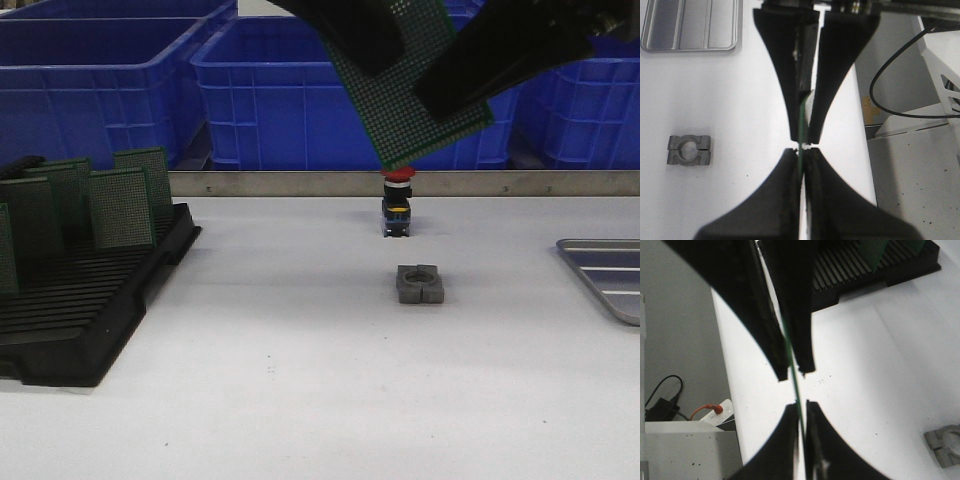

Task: Place circuit board on tray
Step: 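Grasp the board's lower edge with the right gripper, then carry the board with the right gripper and lower it onto the silver tray, then lower the left gripper onto another green board in the rack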

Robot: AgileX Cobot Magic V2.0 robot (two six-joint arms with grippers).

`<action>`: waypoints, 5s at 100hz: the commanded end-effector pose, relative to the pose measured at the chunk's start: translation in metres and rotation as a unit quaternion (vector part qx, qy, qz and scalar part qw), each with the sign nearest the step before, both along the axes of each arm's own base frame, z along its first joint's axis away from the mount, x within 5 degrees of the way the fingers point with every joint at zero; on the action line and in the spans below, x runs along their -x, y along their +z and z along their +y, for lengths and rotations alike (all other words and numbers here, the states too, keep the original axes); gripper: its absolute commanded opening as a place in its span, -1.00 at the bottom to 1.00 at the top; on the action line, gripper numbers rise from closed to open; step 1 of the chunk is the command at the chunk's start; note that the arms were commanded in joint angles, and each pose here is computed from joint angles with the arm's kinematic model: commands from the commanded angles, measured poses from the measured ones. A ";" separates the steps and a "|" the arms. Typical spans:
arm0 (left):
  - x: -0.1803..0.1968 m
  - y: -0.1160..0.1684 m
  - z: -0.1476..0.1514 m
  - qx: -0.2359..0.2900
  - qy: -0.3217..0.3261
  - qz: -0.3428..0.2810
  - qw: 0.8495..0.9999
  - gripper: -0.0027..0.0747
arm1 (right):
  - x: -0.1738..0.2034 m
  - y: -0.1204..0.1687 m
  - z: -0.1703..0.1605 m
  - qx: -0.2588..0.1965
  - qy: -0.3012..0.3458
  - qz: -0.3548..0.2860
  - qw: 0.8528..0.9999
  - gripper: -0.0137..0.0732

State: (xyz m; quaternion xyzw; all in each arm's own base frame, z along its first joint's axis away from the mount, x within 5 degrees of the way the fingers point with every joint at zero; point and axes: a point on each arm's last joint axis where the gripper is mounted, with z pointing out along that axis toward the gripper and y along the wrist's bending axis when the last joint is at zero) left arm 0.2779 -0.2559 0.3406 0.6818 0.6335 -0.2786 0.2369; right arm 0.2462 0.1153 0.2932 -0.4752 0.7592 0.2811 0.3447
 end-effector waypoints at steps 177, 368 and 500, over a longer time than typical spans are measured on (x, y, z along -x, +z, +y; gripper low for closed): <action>0.014 0.027 0.000 0.040 -0.011 0.002 0.999 0.46 | -0.092 -0.107 -0.206 -0.140 -0.490 0.322 0.798 -0.84; -0.043 0.042 0.101 -0.172 0.107 -0.175 0.964 0.46 | -0.095 -0.108 -0.210 -0.138 -0.512 0.305 0.791 0.54; -0.142 -0.060 0.160 -0.229 0.140 -0.164 0.949 0.46 | -0.094 -0.108 -0.208 -0.140 -0.505 0.311 0.793 0.53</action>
